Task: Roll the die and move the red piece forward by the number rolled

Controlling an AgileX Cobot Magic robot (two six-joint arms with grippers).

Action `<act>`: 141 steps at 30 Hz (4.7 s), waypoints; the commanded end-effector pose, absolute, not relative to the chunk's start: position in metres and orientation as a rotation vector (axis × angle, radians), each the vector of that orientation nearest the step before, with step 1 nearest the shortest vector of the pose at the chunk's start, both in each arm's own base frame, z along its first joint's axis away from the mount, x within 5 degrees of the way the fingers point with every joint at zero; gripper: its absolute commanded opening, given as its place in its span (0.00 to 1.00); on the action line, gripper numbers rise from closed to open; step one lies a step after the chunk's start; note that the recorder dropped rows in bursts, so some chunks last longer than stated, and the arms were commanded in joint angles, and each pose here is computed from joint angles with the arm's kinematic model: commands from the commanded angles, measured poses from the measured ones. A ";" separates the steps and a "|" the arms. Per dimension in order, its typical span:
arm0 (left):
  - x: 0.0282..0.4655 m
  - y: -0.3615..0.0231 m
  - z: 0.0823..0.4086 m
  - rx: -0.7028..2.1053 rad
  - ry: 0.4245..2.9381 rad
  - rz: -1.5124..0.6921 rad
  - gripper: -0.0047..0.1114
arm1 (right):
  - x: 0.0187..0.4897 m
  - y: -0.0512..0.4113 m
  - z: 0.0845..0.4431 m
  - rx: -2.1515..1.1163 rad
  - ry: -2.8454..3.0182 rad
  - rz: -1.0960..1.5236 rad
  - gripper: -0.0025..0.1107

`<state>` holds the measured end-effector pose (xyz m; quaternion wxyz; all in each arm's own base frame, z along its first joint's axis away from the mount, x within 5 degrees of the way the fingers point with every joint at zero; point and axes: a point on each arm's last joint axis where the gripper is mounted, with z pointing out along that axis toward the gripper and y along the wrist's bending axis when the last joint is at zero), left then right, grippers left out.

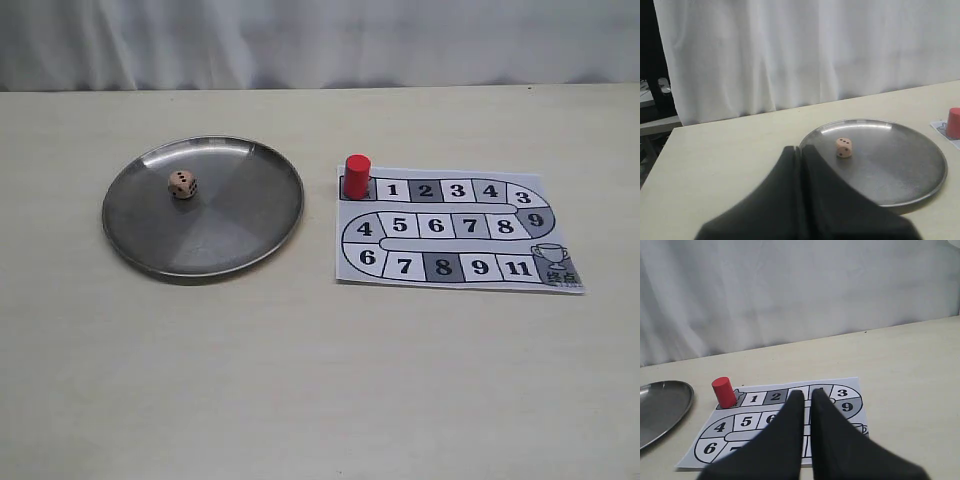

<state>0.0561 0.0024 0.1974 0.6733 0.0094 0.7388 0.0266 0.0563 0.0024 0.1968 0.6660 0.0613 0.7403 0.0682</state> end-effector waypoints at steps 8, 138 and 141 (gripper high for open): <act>0.056 0.002 0.198 0.018 1.655 0.054 0.04 | 0.056 0.002 0.196 0.139 1.665 0.148 0.06; 0.056 0.002 0.198 0.018 1.655 0.054 0.04 | 0.441 0.281 0.272 -0.767 2.283 0.292 0.06; 0.056 0.002 0.198 0.018 1.655 0.054 0.04 | 0.433 0.256 0.290 -0.744 2.290 0.229 0.06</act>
